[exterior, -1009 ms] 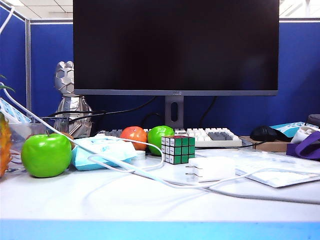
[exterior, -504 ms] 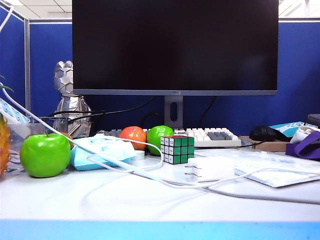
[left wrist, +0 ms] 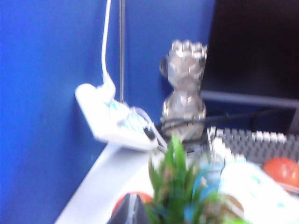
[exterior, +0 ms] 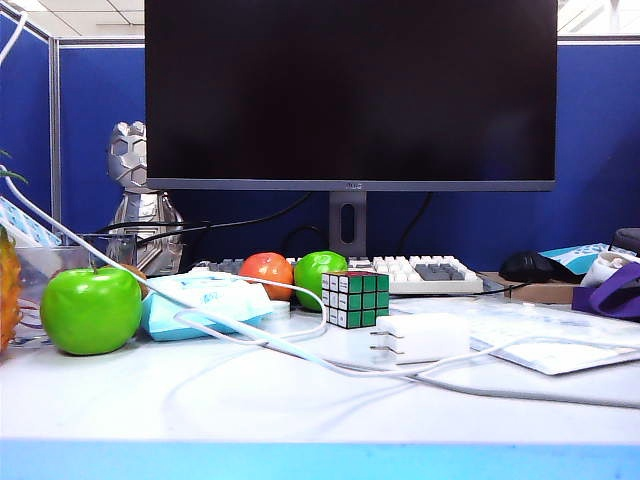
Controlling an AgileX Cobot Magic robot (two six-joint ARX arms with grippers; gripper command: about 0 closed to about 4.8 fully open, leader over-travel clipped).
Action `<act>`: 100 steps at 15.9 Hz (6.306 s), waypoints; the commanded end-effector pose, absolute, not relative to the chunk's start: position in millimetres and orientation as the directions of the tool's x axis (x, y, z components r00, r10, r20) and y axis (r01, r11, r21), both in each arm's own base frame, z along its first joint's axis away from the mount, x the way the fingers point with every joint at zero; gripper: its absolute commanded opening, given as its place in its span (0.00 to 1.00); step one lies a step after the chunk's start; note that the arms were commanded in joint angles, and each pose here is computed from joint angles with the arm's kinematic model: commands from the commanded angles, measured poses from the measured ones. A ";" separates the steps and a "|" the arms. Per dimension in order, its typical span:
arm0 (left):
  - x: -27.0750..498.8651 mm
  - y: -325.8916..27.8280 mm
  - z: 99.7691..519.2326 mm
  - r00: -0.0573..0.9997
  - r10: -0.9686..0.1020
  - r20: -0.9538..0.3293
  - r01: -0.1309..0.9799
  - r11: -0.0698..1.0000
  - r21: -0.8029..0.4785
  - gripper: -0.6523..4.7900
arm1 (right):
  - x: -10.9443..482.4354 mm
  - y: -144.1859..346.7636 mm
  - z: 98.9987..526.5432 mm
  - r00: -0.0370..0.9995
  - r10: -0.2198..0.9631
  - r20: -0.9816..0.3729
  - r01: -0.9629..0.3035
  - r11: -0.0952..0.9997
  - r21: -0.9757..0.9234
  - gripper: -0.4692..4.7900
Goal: Pick up the Type-C charging cable and the charging base, insert one end of the Type-C charger into the corresponding slot on the base, and finally place the plugged-in charger back on the table.
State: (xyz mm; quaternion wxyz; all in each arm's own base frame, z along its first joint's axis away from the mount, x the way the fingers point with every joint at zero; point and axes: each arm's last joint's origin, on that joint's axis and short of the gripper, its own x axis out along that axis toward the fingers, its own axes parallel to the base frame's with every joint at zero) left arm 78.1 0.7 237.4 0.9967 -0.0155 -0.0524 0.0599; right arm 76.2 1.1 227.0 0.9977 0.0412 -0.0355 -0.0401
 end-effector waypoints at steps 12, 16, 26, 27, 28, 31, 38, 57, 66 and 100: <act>173.6 -23.8 404.0 0.956 -0.283 0.079 0.280 0.959 0.049 0.11 | 82.2 3.8 367.5 0.982 -0.011 0.186 0.004 0.999 0.040 0.09; 201.4 -37.0 421.5 0.903 -0.429 -0.026 0.429 0.902 0.052 0.11 | 109.7 8.1 396.2 0.992 0.065 0.108 -0.068 0.997 0.022 0.09; 246.0 -120.2 408.6 0.659 -0.719 -0.222 0.738 0.675 0.003 0.11 | 155.3 20.0 417.0 0.948 0.319 -0.002 -0.319 0.948 0.014 0.09; 247.9 -129.8 403.5 0.634 -0.735 -0.240 0.757 0.654 -0.005 0.11 | 155.2 21.5 415.9 0.943 0.331 -0.013 -0.331 0.944 0.011 0.09; 248.7 -144.3 396.5 0.594 -0.760 -0.264 0.785 0.619 -0.016 0.11 | 154.8 25.3 412.1 0.930 0.364 -0.051 -0.366 0.931 -0.019 0.09; 248.9 -165.1 384.8 0.534 -0.788 -0.306 0.821 0.570 -0.035 0.11 | 157.8 34.9 403.4 0.900 0.415 -0.131 -0.419 0.908 -0.001 0.09; 246.7 -215.1 343.7 0.367 -0.807 -0.464 0.884 0.457 -0.096 0.11 | 157.0 45.2 392.6 0.840 0.491 -0.232 -0.502 0.865 0.014 0.09; 310.4 -311.3 237.5 0.147 -0.537 -0.831 0.962 0.272 -0.005 1.00 | 155.6 45.3 386.5 0.811 0.508 -0.290 -0.520 0.853 0.041 0.09; 326.3 -334.3 167.5 0.170 -0.449 -0.877 0.962 0.269 0.049 1.00 | 154.6 45.7 379.5 0.776 0.525 -0.351 -0.536 0.841 0.072 0.09; 203.3 -197.8 493.4 0.481 -0.863 -0.153 0.864 0.438 0.246 0.11 | 196.0 47.2 298.5 0.389 0.180 -0.904 -0.133 0.981 0.138 0.09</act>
